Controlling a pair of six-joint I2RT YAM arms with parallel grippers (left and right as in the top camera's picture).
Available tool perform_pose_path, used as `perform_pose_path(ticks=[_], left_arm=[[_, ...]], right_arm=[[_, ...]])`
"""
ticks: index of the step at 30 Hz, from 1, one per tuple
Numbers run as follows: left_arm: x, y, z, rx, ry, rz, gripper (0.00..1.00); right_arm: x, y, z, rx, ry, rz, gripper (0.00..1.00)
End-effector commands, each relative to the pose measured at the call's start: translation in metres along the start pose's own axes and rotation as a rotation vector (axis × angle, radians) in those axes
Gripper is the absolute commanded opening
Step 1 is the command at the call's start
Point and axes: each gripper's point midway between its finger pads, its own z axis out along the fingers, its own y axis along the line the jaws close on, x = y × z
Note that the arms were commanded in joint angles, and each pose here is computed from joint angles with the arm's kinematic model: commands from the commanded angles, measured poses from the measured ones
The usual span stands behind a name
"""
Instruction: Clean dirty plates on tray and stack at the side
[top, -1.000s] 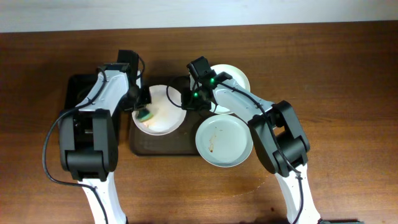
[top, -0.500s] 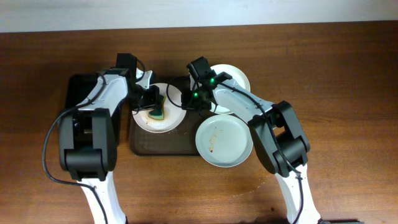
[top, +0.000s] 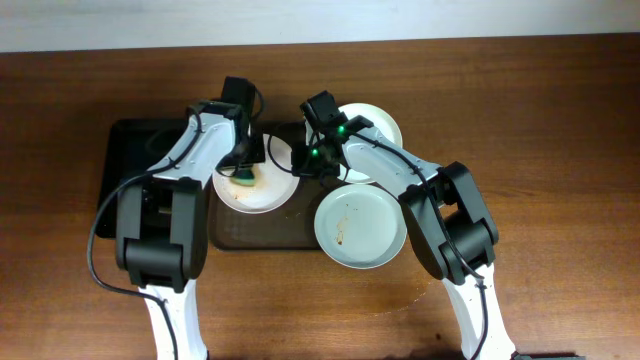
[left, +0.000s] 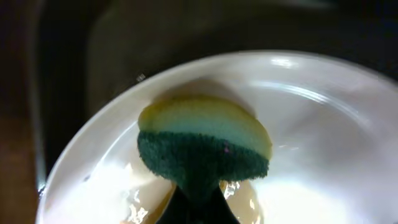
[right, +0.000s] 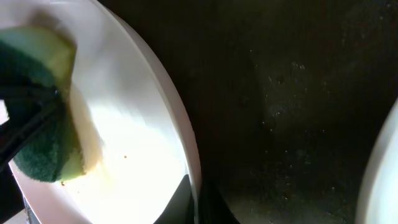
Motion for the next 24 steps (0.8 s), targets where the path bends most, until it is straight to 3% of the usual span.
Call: perform_pose_path(ticks=[1, 3, 5, 11, 13, 16, 19, 24], left_arm=[[0.000, -0.004, 0.015, 0.128, 0.039, -0.078, 0.01], [-0.003, 0.015, 0.014, 0.154, 0.056, -0.180, 0.01], [-0.007, 0.024, -0.005, 0.297, 0.111, -0.259, 0.01], [-0.015, 0.028, -0.052, 0.373, 0.150, -0.187, 0.01], [-0.021, 0.013, -0.068, 0.476, 0.123, -0.094, 0.01], [-0.023, 0.016, -0.066, 0.452, 0.111, -0.089, 0.01], [-0.024, 0.033, -0.059, 0.347, 0.103, -0.086, 0.01], [-0.029, 0.034, -0.058, 0.342, 0.080, -0.082, 0.01]], right_arm=[[0.013, 0.000, 0.011, -0.008, 0.043, -0.002, 0.04], [0.013, 0.000, 0.011, -0.008, 0.043, -0.002, 0.04], [0.012, 0.000, 0.011, -0.009, 0.039, -0.004, 0.04], [0.010, -0.003, 0.012, 0.015, 0.026, -0.005, 0.04], [0.007, 0.003, 0.004, -0.003, 0.015, -0.013, 0.04], [-0.006, 0.020, -0.042, 0.025, -0.068, -0.089, 0.04], [-0.011, 0.012, -0.106, 0.196, -0.170, -0.101, 0.04], [-0.008, -0.014, -0.179, 0.559, -0.339, -0.134, 0.04]])
